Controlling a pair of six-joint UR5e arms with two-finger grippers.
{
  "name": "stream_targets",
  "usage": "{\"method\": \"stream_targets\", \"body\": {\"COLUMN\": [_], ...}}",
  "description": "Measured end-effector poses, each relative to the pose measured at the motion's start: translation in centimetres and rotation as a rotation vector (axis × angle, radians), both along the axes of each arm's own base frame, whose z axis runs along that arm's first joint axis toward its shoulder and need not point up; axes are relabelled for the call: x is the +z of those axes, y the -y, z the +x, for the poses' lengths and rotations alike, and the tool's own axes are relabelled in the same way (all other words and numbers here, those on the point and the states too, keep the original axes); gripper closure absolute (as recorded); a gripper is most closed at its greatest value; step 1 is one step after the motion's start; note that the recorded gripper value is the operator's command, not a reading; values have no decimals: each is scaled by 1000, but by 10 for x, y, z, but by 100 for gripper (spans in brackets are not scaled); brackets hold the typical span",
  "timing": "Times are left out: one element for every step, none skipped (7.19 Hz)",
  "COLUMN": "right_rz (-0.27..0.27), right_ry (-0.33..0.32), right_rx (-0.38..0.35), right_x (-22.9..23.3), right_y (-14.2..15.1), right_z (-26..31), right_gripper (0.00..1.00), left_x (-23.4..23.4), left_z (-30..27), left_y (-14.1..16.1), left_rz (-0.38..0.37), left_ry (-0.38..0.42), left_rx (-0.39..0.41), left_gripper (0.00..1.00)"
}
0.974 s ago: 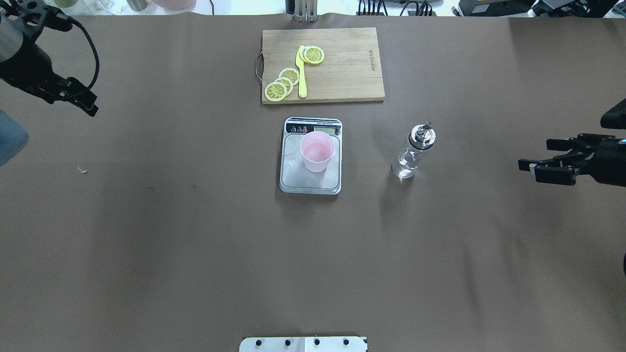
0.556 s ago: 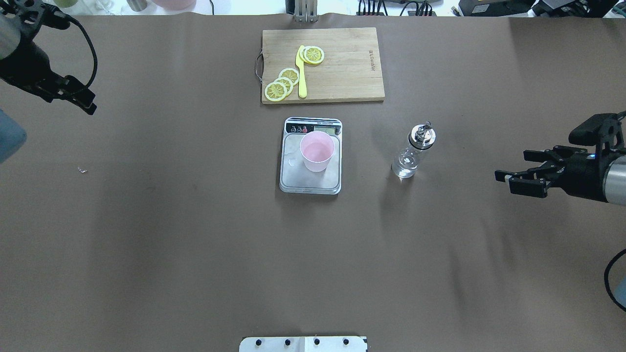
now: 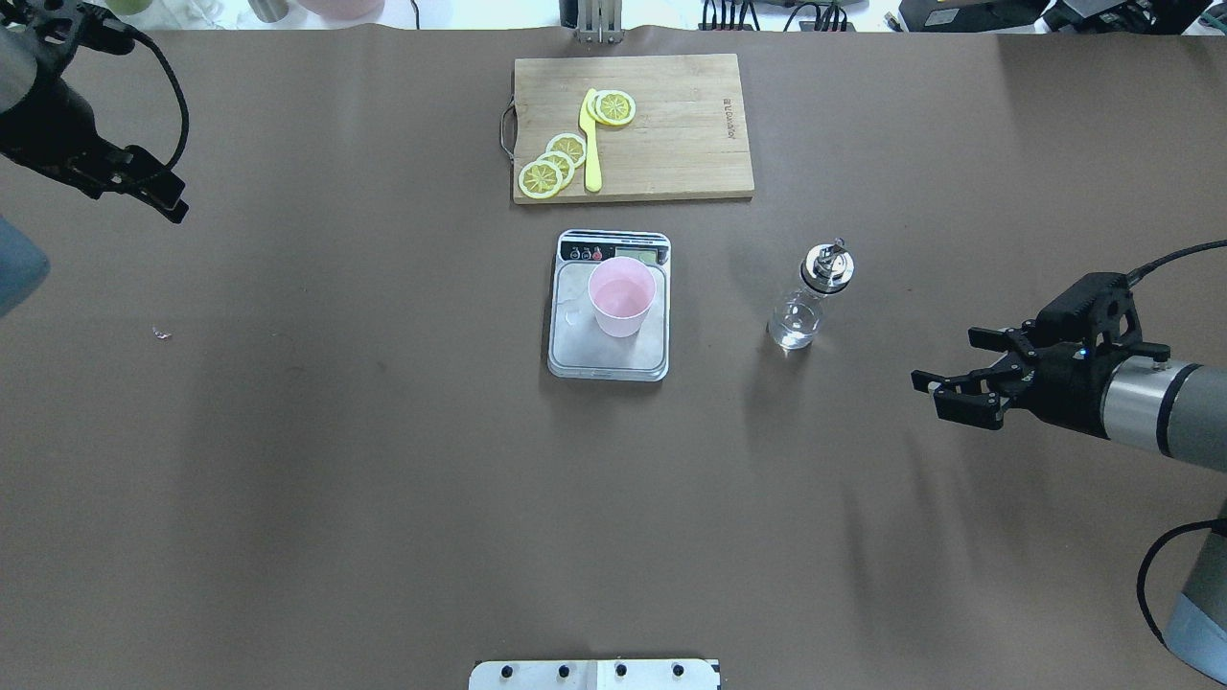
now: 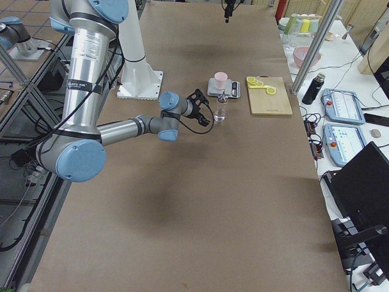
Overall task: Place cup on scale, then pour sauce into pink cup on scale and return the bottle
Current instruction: 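Move the right gripper in toward the glass sauce dispenser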
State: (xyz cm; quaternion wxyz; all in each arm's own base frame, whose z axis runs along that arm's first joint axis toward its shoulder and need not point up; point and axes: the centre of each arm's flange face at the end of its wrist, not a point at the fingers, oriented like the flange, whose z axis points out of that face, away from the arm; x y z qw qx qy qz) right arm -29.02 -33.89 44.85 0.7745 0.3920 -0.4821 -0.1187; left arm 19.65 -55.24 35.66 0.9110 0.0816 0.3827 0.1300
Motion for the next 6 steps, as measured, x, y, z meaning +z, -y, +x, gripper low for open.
{"method": "stream_targets", "body": {"right_rz": [11,19,29,39,49,66], "right_ry": [4,7,5,4,3,-6], "right_rx": [1,2,3,2,-1,-8], "right_x": [-5,-8,-10,-12,-13,-13], "right_y": [-3,-6,-8,-10,-11,-13], "right_z": [-12,-22,-30,-39,-46,-50], "right_gripper": [0,0,0,0,0,2], "left_x": [0,-1,-1,-1,-2,-2], "left_z": [0,-1,-1,-1,-1,-1], "left_y": [0,0,0,0,0,0], "left_rz": [1,1,0,-1,-1,0], "left_ry": [0,-1,-1,-2,-2,-2], "left_rx": [-1,-2,-3,-5,-6,-5], "left_gripper": [2,2,2,2,2,2]}}
